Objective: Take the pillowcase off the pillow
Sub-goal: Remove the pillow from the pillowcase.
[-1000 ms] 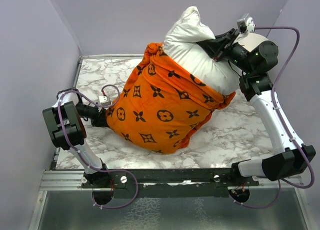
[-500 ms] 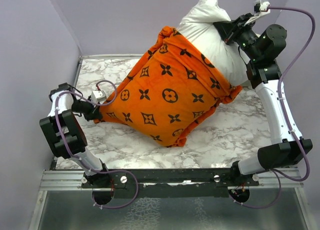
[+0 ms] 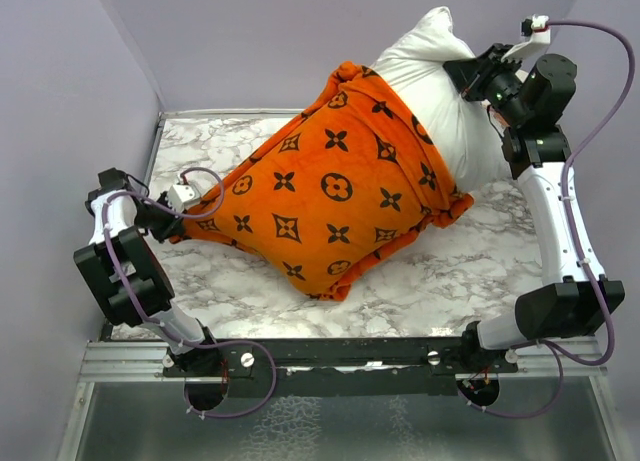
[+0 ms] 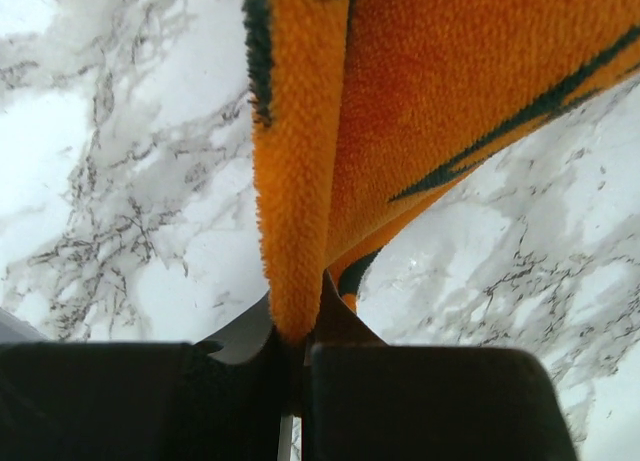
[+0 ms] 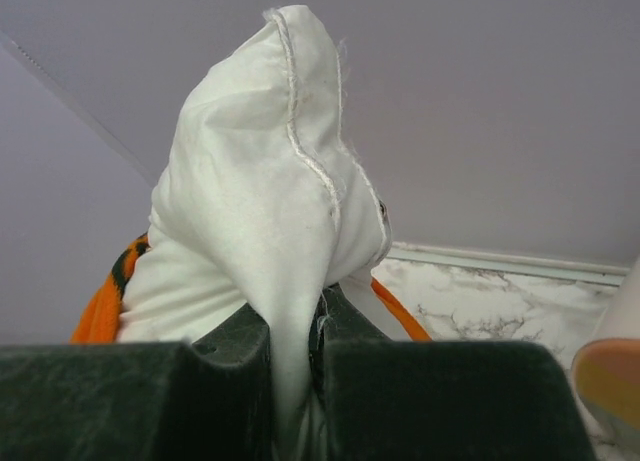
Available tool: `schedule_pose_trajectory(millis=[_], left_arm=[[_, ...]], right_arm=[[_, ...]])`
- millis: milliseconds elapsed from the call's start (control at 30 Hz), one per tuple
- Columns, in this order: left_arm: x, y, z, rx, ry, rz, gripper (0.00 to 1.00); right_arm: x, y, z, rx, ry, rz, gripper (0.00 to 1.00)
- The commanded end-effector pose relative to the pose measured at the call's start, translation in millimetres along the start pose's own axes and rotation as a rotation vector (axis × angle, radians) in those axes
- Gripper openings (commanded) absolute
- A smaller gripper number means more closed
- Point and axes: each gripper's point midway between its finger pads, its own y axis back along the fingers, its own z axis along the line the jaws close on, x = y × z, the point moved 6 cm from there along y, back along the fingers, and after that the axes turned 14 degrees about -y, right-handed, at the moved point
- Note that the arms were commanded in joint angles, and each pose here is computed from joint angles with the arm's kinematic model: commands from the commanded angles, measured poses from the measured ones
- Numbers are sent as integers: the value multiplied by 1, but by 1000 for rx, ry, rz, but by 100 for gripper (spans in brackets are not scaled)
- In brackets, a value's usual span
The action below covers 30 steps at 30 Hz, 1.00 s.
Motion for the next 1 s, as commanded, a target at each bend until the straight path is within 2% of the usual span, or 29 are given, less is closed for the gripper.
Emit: schedule_pose_trajectory(millis=[0,200,400,500,567,600,633,667,700,733,800,933,967], left_arm=[[102,46,1,-83,8,507,0],[136,67,7,-149,17,606,0],[141,70,-1,-149,-8,635,0],[137,68,-6,-132,-15,613,0],[117,71,-5,-110,10,499,0],[97,75,3,-111,34,411,11],[72,81,11,-102,69,310,37],[43,90,21,-101,83,204,71],[11,98,29,-88,91,88,93],[-22,107,33,-79,104,-13,98],[-83,118,49,-120,128,-128,99],[-207,135,36,-152,-156,-286,99],[-234,140,34,-174,-164,-350,99]], right_arm=[[-181,91,47,68,190,-828,1],[-184,93,48,55,157,-839,1],[-173,93,45,16,73,-822,1],[-169,92,44,-9,41,-814,1],[-161,84,54,-119,33,-745,1],[-156,78,64,-211,50,-684,1],[-152,70,72,-290,42,-614,1],[-147,60,80,-355,24,-557,1],[-139,51,91,-412,16,-518,1],[-133,45,103,-459,27,-492,1],[-122,33,128,-537,68,-432,1],[-117,16,170,-636,138,-368,1],[-117,15,180,-667,157,-356,1]])
